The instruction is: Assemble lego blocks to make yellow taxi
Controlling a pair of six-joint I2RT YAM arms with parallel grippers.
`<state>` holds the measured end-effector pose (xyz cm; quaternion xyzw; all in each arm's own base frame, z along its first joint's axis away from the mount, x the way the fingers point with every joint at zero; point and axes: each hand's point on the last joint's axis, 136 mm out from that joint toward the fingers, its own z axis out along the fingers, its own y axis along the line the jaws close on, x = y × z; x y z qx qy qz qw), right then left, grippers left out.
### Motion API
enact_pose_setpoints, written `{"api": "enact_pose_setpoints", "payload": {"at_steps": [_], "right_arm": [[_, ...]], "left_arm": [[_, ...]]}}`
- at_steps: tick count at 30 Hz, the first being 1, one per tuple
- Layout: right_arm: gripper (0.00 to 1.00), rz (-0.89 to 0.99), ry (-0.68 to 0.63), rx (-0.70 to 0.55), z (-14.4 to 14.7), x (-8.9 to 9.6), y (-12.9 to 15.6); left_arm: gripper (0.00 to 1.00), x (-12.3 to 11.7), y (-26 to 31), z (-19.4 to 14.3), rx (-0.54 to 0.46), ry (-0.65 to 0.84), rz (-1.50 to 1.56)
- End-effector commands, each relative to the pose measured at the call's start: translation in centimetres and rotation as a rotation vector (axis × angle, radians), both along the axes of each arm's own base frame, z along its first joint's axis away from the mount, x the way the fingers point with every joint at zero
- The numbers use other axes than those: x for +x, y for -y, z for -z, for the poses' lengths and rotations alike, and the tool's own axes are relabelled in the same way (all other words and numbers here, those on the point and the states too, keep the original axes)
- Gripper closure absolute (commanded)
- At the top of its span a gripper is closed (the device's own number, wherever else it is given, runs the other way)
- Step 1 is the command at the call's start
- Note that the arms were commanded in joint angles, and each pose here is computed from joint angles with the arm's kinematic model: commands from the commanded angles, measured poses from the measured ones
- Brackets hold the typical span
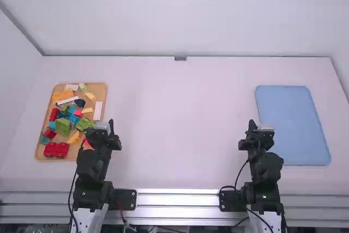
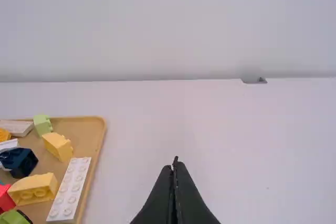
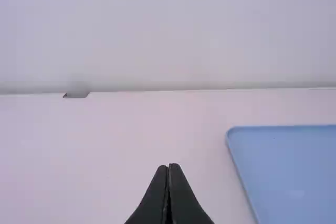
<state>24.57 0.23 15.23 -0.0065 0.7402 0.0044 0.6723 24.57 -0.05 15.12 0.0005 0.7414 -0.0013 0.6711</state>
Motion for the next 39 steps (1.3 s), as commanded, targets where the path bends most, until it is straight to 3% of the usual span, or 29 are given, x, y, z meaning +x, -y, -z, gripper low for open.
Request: {"api": "enact_pose_setpoints", "payload": {"at_steps": [1,11,20,32,39], "right_arm": [[1.0,0.001,0.0,-0.002,0.0,0.0,0.0],[0.95,-0.016,-0.017,-0.024,-1.0,0.0,-0.3],[0.85,-0.072,-0.074,-0.08,-4.2,0.4,-1.2],[0.64,-0.223,-0.149,-0.193,-10.7,3.4,-4.2],[0.51,-0.354,-0.206,-0.277,-13.2,6.0,-7.1]], "left_arm": [[1.0,0.0,0.0,0.0,0.0,0.0,0.0],[0.96,0.0,0.1,-0.8,0.001,-0.014,0.003],[0.86,0.3,0.1,-3.0,0.001,-0.059,0.001],[0.64,2.2,0.2,-7.1,0.067,-0.149,0.017],[0.51,4.2,-1.3,-9.8,-0.007,-0.184,-0.091]]}}
